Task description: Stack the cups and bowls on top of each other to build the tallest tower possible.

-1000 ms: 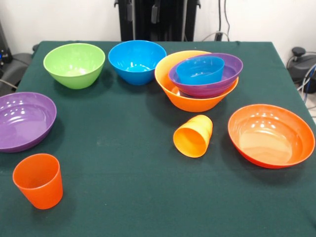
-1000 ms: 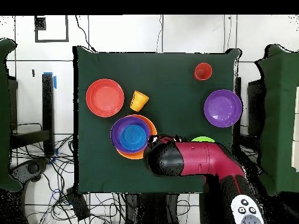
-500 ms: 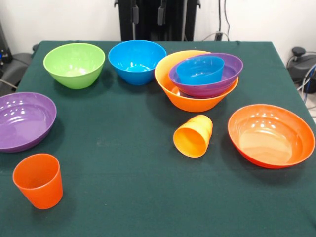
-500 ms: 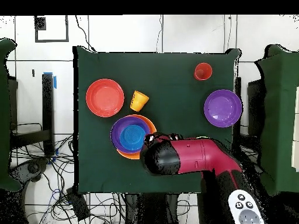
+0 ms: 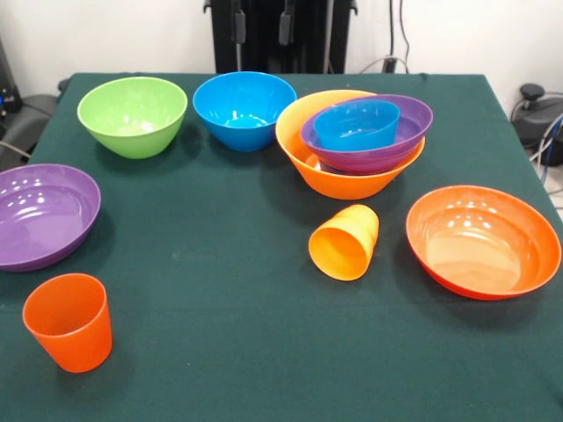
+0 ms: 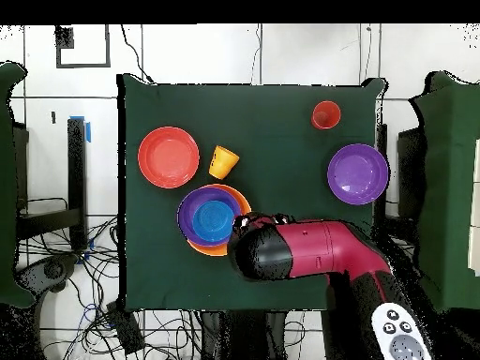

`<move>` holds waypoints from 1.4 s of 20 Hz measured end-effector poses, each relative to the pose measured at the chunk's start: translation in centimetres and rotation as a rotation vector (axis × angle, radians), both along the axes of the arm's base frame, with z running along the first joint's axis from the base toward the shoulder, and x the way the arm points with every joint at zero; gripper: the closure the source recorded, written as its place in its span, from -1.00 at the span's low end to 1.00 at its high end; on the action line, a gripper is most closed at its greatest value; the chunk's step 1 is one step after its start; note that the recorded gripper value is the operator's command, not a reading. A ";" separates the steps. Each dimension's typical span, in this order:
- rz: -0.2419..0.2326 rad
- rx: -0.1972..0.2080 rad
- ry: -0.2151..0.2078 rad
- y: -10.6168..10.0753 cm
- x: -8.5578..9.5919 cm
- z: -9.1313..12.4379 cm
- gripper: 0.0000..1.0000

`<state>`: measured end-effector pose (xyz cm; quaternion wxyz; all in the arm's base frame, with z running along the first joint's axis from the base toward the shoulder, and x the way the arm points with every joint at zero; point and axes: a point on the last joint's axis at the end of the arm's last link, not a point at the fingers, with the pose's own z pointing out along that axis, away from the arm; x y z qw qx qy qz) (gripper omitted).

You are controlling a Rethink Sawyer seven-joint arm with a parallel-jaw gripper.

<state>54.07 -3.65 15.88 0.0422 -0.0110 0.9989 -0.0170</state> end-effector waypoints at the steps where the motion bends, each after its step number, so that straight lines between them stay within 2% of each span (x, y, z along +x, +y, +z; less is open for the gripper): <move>1: -0.001 0.001 0.002 -0.1 0.0 0.0 -1.00; 6: -0.001 0.000 0.014 -0.8 -0.1 0.0 -1.00; 16: 0.023 -0.029 0.019 -3.3 -1.0 -1.0 -1.00; 22: 0.037 -0.022 0.041 -3.9 -1.8 -2.4 -1.00; 28: 0.038 -0.008 0.046 -4.1 -1.9 -3.0 -1.00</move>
